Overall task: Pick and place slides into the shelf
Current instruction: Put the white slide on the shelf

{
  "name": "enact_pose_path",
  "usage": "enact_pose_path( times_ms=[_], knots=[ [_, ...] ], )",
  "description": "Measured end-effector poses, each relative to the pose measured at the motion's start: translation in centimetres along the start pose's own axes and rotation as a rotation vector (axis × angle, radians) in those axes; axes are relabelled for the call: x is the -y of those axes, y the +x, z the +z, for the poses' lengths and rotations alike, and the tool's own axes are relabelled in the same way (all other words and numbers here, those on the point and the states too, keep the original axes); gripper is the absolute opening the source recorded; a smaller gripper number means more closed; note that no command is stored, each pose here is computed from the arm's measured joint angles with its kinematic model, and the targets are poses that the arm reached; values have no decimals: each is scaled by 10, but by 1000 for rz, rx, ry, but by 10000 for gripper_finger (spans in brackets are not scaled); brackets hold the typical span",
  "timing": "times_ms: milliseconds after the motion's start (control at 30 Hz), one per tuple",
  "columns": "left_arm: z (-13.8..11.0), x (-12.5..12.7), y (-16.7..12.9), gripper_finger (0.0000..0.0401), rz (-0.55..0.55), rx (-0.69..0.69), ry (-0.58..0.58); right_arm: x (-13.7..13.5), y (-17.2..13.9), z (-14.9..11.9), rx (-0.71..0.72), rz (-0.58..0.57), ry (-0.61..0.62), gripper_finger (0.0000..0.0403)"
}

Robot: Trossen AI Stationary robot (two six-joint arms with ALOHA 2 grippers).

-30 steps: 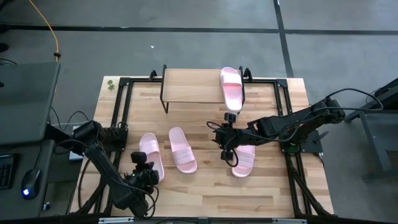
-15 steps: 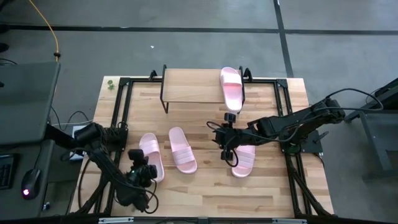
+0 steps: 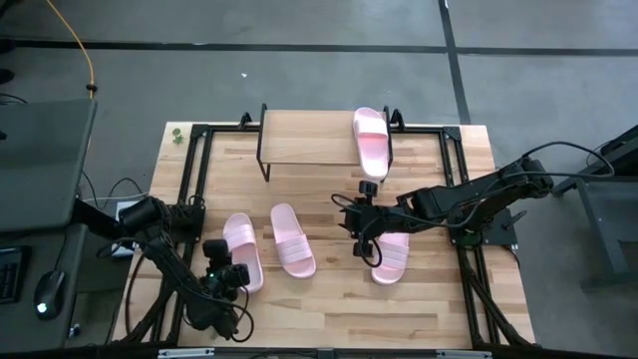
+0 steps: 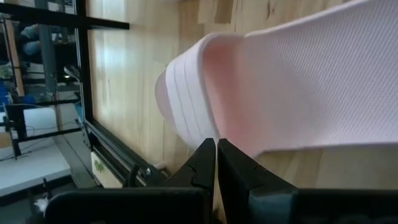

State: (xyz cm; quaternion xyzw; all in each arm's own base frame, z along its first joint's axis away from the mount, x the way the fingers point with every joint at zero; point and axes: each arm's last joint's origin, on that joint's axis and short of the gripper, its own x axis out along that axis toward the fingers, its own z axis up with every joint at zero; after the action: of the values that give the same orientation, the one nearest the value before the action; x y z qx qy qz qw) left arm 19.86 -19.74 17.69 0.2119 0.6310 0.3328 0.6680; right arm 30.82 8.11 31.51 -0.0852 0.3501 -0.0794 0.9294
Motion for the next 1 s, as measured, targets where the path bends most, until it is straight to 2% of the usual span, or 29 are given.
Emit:
enact_pose_path(
  times_ms=[333, 533, 1000],
  knots=[
    [7, 2, -7, 8, -34, 87, -33, 0, 0, 1, 6, 1, 2, 147],
    [8, 3, -8, 8, -39, 92, 35, 0, 0, 1, 6, 1, 2, 147],
    [14, -1, -3, 8, -20, 93, 46, 0, 0, 1, 6, 0, 2, 147]
  ],
)
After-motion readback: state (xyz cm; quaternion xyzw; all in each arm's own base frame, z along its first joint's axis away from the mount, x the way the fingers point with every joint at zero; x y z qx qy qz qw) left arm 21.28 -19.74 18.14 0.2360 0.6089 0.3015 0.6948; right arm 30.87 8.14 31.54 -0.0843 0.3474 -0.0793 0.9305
